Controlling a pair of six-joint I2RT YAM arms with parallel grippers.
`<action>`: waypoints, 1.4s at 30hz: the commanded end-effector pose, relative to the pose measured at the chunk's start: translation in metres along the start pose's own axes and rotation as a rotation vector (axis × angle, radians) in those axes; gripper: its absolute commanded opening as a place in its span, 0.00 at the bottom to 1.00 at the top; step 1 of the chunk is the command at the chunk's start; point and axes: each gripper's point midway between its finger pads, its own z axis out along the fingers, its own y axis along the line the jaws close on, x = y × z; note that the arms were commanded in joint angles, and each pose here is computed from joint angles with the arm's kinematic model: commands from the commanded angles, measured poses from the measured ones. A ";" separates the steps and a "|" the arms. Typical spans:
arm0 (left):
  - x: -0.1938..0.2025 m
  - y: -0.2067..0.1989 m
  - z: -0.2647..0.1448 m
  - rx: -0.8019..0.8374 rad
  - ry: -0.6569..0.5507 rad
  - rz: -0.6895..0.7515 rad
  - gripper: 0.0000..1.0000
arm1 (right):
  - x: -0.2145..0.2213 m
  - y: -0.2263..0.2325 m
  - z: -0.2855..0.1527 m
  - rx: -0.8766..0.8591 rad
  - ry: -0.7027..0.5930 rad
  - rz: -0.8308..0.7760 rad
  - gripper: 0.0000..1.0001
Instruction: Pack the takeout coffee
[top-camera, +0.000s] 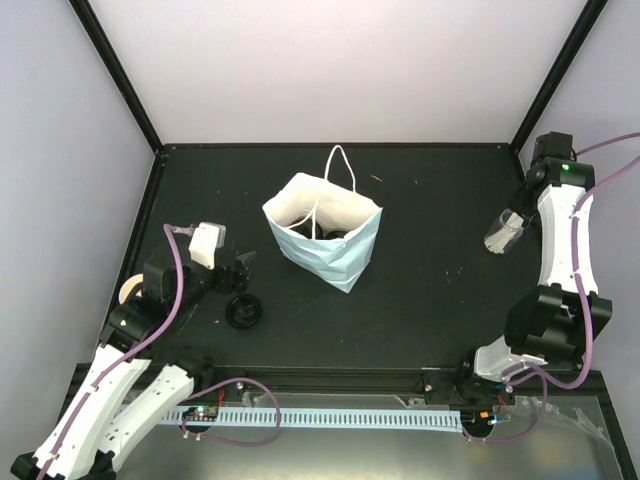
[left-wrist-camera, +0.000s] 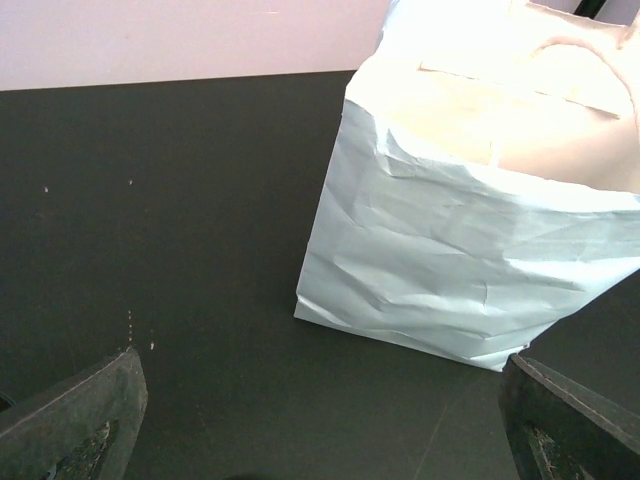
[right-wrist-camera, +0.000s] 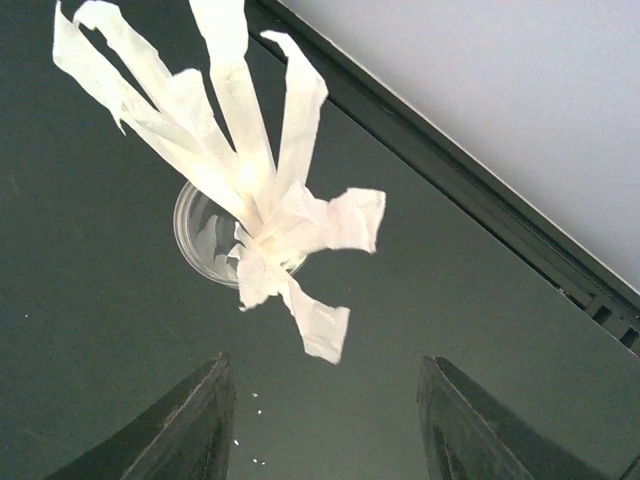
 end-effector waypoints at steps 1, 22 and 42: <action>-0.007 -0.002 -0.004 0.011 -0.041 0.005 0.99 | -0.010 0.009 0.000 -0.034 -0.010 0.037 0.53; -0.006 0.001 -0.004 -0.004 -0.040 0.000 0.99 | -0.030 0.012 0.013 0.027 -0.036 0.095 0.42; -0.006 0.003 -0.004 -0.013 -0.040 -0.002 0.99 | -0.028 0.009 0.007 0.029 -0.042 0.103 0.08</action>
